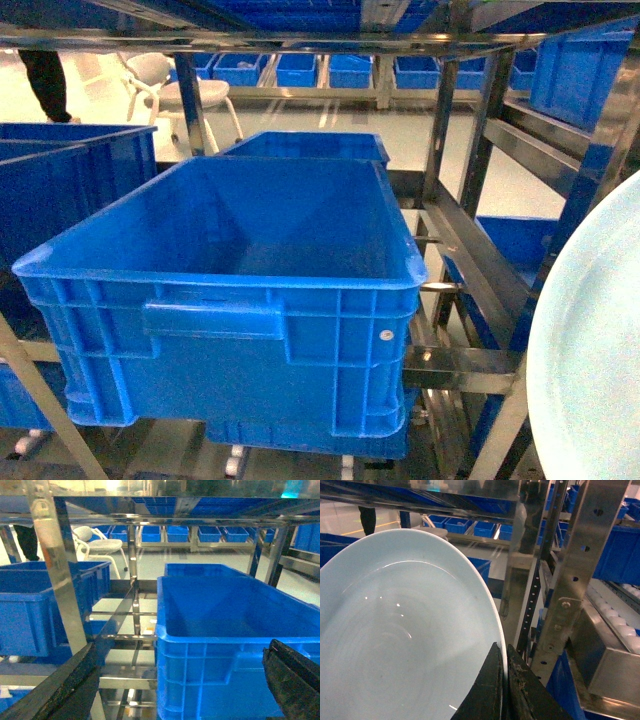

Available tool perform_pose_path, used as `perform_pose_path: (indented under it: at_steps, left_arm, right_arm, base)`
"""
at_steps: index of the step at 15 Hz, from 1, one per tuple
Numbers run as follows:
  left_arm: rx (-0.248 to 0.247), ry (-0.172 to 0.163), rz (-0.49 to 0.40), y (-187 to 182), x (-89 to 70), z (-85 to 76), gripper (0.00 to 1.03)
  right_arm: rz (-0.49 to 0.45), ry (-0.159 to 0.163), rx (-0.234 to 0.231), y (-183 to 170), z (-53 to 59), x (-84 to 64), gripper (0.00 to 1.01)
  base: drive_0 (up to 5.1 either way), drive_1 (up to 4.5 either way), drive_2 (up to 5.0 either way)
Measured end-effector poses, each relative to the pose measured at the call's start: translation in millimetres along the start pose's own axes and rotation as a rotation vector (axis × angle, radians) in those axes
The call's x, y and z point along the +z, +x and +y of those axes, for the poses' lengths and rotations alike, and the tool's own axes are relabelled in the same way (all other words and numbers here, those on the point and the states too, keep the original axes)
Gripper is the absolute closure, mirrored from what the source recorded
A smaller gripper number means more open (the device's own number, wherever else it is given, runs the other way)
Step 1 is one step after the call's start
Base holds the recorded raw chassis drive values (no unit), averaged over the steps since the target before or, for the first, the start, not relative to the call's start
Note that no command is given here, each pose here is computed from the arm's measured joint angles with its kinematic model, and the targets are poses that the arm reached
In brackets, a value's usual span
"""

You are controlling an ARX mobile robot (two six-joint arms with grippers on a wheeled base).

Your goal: Place blue tray on left shelf second layer neatly

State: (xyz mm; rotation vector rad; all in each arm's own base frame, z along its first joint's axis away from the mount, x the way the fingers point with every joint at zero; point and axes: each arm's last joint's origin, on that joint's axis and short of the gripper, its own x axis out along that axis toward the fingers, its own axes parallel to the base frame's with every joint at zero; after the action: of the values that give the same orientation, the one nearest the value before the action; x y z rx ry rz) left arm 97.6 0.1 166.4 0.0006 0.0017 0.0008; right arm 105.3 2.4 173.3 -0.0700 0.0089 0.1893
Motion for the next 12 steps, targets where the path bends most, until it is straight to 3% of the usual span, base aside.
perform_pose_path:
  at_steps: [9, 12]
  left_arm:
    - [0.0, 0.0, 0.001, 0.0, -0.1, 0.0, 0.05]
    - [0.005, 0.0, 0.004, 0.0, -0.4, 0.0, 0.05]
  right_arm:
    - [-0.004, -0.001, 0.0, -0.1, 0.0, 0.4, 0.99]
    - [-0.007, -0.002, 0.008, 0.0, 0.2, 0.7, 0.99]
  base:
    - [-5.0, 2.5, 2.5]
    - [0.0, 0.0, 0.0]
